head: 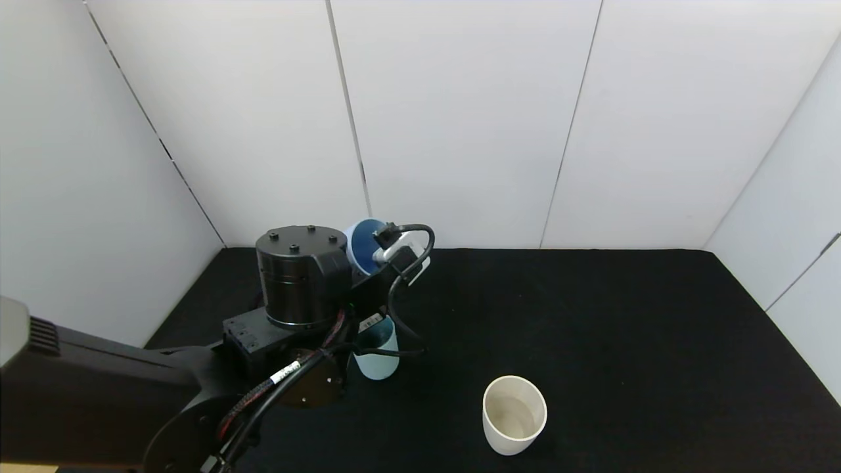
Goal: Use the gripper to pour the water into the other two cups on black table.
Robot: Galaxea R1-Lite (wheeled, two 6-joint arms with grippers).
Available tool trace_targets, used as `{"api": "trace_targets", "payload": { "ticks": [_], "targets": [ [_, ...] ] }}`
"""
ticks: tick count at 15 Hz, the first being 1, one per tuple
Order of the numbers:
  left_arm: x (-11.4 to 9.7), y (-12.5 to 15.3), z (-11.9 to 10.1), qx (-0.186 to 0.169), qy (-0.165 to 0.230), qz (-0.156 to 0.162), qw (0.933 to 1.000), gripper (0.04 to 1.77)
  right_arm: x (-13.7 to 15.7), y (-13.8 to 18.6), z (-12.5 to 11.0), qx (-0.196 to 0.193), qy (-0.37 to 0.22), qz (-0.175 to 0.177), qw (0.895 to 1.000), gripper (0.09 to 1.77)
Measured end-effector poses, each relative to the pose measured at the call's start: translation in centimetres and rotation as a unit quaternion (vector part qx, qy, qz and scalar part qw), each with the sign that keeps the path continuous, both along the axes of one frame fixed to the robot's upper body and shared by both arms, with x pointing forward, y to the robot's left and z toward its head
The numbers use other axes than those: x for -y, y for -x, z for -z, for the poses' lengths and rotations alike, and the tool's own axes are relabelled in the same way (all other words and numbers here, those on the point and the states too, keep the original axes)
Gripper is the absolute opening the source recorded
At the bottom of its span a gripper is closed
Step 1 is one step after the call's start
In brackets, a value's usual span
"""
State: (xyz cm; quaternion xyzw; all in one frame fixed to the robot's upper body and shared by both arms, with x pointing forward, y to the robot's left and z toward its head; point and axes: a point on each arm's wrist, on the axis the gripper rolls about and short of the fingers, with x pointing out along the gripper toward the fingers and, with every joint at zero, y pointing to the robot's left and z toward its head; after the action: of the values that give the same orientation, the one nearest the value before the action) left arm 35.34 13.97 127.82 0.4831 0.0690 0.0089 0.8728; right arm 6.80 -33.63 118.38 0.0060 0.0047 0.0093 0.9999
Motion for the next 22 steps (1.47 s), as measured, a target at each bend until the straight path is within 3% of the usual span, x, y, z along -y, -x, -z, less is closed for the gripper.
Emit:
{"api": "trace_targets", "payload": {
  "ticks": [6,14,20,22],
  "targets": [
    [3.6,0.6,-0.2,-0.007,-0.011,0.041,0.9991,1.19,0.0,0.0,0.0,0.0,0.0,0.0,1.0,1.71],
    [9.7,1.2,2.6,-0.018,-0.027,0.088,0.9956,1.19,0.0,0.0,0.0,0.0,0.0,0.0,1.0,1.71],
    [10.3,1.6,4.5,-0.038,-0.022,0.102,0.9938,1.19,0.0,0.0,0.0,0.0,0.0,0.0,1.0,1.71],
    [10.4,2.0,5.3,-0.051,-0.035,0.122,0.9906,1.19,0.0,0.0,0.0,0.0,0.0,0.0,1.0,1.71]
  ]
}}
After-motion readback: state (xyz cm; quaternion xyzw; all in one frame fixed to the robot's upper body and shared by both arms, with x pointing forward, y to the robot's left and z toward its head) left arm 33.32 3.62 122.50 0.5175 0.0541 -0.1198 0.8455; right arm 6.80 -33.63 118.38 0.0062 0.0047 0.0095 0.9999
